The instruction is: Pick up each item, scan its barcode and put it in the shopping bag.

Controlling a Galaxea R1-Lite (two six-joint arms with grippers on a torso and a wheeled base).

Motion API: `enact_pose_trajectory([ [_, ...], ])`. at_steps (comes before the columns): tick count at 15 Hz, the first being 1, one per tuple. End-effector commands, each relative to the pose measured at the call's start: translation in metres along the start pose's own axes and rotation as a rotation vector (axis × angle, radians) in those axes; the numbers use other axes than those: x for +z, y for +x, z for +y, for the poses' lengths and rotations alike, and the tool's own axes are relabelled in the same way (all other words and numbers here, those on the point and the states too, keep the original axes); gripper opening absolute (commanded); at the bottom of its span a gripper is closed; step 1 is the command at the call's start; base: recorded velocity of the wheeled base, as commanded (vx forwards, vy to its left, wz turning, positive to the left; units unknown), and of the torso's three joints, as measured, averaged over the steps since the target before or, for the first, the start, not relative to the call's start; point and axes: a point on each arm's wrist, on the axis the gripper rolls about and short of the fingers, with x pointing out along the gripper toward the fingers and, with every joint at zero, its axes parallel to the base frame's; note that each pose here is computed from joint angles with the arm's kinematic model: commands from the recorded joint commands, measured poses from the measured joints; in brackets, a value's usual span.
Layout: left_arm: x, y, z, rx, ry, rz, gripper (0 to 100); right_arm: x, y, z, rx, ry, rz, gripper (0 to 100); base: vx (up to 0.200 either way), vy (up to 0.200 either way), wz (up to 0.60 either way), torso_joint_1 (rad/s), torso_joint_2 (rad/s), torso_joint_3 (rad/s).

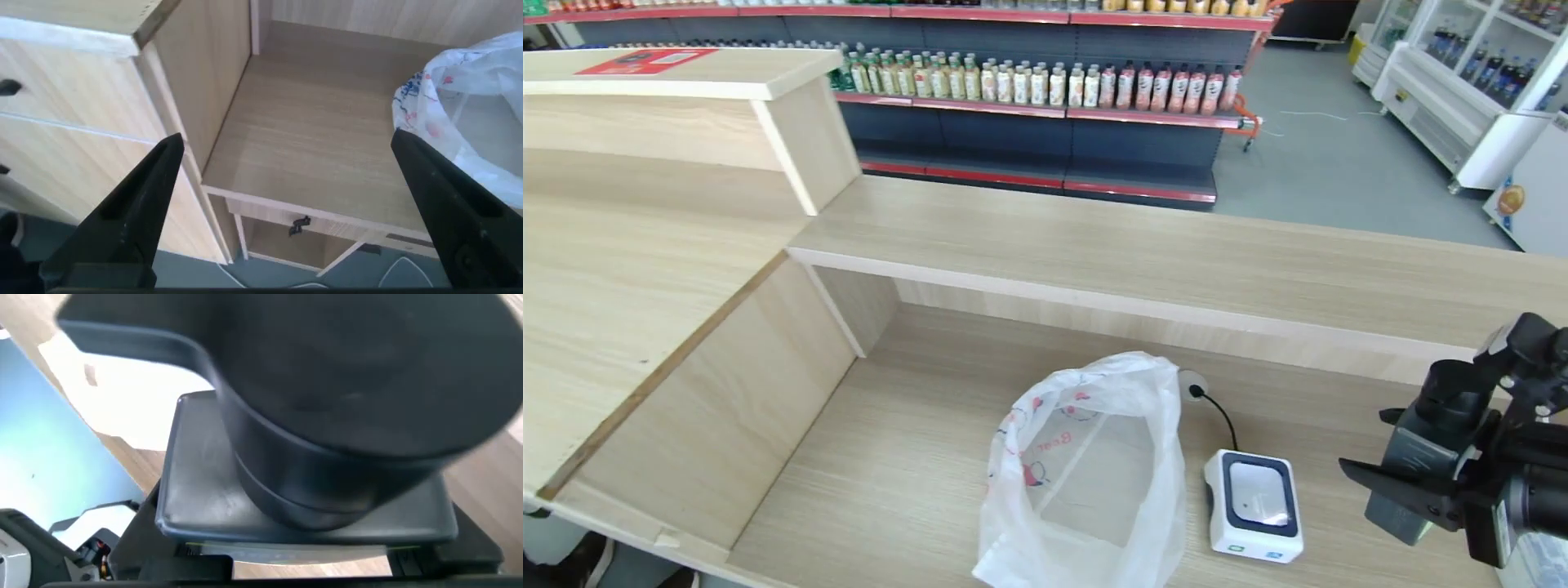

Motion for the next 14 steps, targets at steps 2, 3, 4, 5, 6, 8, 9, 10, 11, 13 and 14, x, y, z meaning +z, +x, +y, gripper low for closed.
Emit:
enact_pose_trajectory([
  [2, 0.000, 0.000, 0.000, 0.001, 0.000, 0.000, 100, -0.002, -0.005, 0.003, 0.006, -0.007, -0.014, 0, 0.000, 0.000, 0.60, -0.005, 0.00, 0.002],
  [3, 0.000, 0.000, 0.000, 0.001, 0.000, 0.000, 100, -0.004, -0.002, 0.003, 0.009, 0.004, 0.002, 0, 0.000, 0.000, 0.60, 0.007, 0.00, 0.007],
  [4, 0.000, 0.000, 0.000, 0.001, 0.000, 0.000, 100, -0.008, 0.004, 0.003, 0.014, 0.013, 0.032, 0, 0.000, 0.000, 0.60, -0.002, 0.00, 0.002],
  [5, 0.000, 0.000, 0.000, -0.001, 0.000, 0.000, 100, -0.012, 0.014, 0.000, 0.014, 0.037, 0.084, 0, 0.000, 0.000, 0.60, 0.002, 0.02, 0.002],
  [6, 0.000, 0.000, 0.000, 0.001, 0.000, 0.000, 100, -0.016, 0.021, -0.002, 0.013, 0.056, 0.120, 0, 0.000, 0.000, 0.60, 0.002, 0.01, -0.002],
  [8, 0.000, 0.000, 0.000, -0.001, 0.000, 0.000, 100, -0.032, 0.059, -0.020, -0.019, 0.125, 0.254, 0, 0.000, 0.000, 0.00, 0.000, 0.00, 0.000],
  [9, 0.000, 0.000, 0.000, 0.001, 0.000, 0.000, 100, -0.036, 0.071, -0.026, -0.033, 0.146, 0.271, 0, 0.000, 0.000, 0.00, 0.000, 0.00, 0.000],
  [10, 0.000, 0.000, 0.000, -0.001, 0.000, 0.000, 100, -0.042, 0.088, -0.034, -0.046, 0.163, 0.285, 0, 0.000, 0.000, 0.00, 0.000, 0.00, 0.000],
  [11, 0.000, 0.000, 0.000, 0.001, 0.000, 0.000, 100, -0.050, 0.112, -0.042, -0.061, 0.170, 0.281, 0, 0.000, 0.000, 0.00, 0.000, 0.00, 0.000],
  [13, 0.000, 0.000, 0.000, -0.001, 0.000, 0.000, 100, -0.059, 0.133, -0.050, -0.079, 0.177, 0.270, 0, 0.000, 0.000, 0.00, 0.000, 0.00, 0.000],
  [14, 0.000, 0.000, 0.000, 0.001, 0.000, 0.000, 100, -0.064, 0.143, -0.052, -0.081, 0.177, 0.271, 0, 0.000, 0.000, 0.00, 0.000, 0.00, 0.000],
])
